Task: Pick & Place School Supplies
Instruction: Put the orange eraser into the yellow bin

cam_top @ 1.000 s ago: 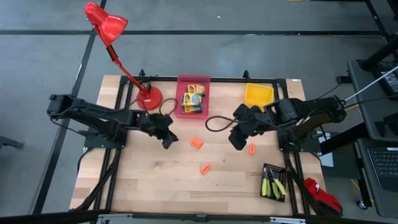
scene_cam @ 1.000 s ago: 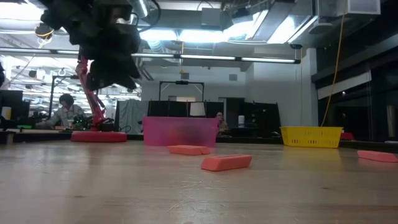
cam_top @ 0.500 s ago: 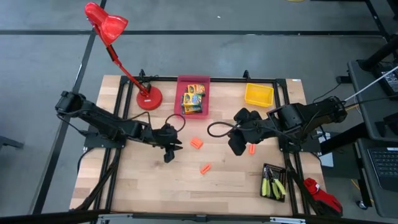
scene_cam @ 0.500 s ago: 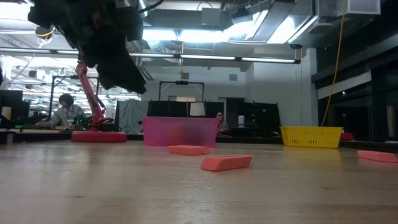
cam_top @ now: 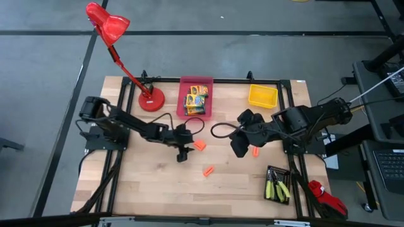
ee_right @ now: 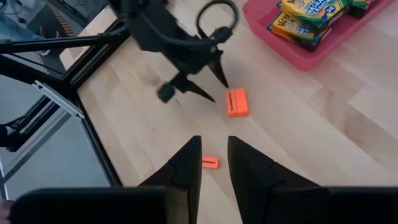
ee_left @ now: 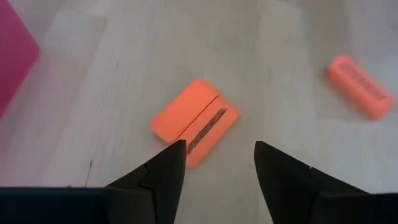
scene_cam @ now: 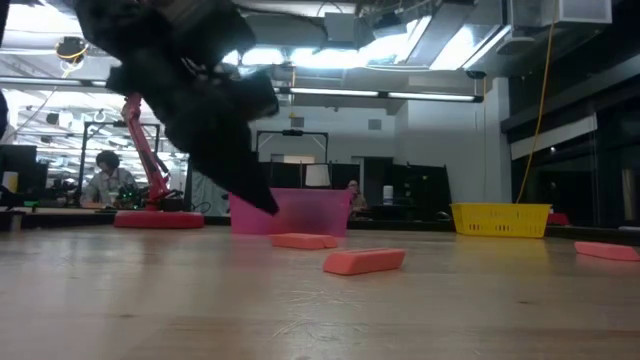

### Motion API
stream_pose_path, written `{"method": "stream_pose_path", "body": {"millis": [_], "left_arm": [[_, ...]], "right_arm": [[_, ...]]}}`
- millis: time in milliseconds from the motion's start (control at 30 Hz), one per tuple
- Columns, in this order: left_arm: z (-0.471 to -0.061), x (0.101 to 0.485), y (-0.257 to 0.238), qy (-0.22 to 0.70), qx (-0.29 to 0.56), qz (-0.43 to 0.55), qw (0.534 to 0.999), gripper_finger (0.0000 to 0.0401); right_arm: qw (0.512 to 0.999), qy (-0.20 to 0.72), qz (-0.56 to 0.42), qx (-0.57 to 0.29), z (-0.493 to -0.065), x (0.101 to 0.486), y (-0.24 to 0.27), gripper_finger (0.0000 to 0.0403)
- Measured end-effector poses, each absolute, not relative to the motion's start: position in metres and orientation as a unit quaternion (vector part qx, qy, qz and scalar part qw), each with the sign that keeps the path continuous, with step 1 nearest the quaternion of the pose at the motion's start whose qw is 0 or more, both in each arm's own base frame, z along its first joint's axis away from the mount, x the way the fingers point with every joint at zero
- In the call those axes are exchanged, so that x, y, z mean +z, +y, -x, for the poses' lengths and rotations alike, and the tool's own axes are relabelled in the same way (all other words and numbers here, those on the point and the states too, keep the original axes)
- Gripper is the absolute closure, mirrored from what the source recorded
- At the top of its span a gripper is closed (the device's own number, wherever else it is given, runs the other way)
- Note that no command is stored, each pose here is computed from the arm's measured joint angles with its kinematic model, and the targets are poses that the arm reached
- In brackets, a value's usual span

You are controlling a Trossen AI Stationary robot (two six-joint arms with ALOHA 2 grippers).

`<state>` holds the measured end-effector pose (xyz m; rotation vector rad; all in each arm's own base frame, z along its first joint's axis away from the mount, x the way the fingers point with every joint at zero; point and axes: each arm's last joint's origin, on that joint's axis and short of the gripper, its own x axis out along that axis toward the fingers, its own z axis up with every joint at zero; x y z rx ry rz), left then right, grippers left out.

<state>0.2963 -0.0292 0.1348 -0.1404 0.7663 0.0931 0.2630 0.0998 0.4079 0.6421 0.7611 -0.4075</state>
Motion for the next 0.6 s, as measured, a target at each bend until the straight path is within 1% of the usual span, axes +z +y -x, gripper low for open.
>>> {"method": "stream_pose_path", "body": {"millis": [100, 200, 433, 600], "left_arm": [[-0.299, 0.123, -0.025, 0.386, 0.058, 0.08, 0.917, 0.0212], [-0.3, 0.117, -0.019, 0.394, 0.075, 0.131, 0.907, 0.0212], [-0.306, 0.122, -0.014, 0.366, 0.048, 0.26, 0.892, 0.022], [-0.305, 0.121, -0.012, 0.368, 0.056, 0.288, 0.882, 0.0235]], "right_arm": [[0.858, 0.358, -0.313, -0.195, -0.261, 0.408, 0.104, 0.0324], [0.855, 0.356, -0.322, -0.193, -0.26, 0.408, 0.109, 0.0324], [0.857, 0.339, -0.333, -0.2, -0.256, 0.409, 0.118, 0.0324], [0.861, 0.332, -0.327, -0.202, -0.253, 0.409, 0.123, 0.0324]]}}
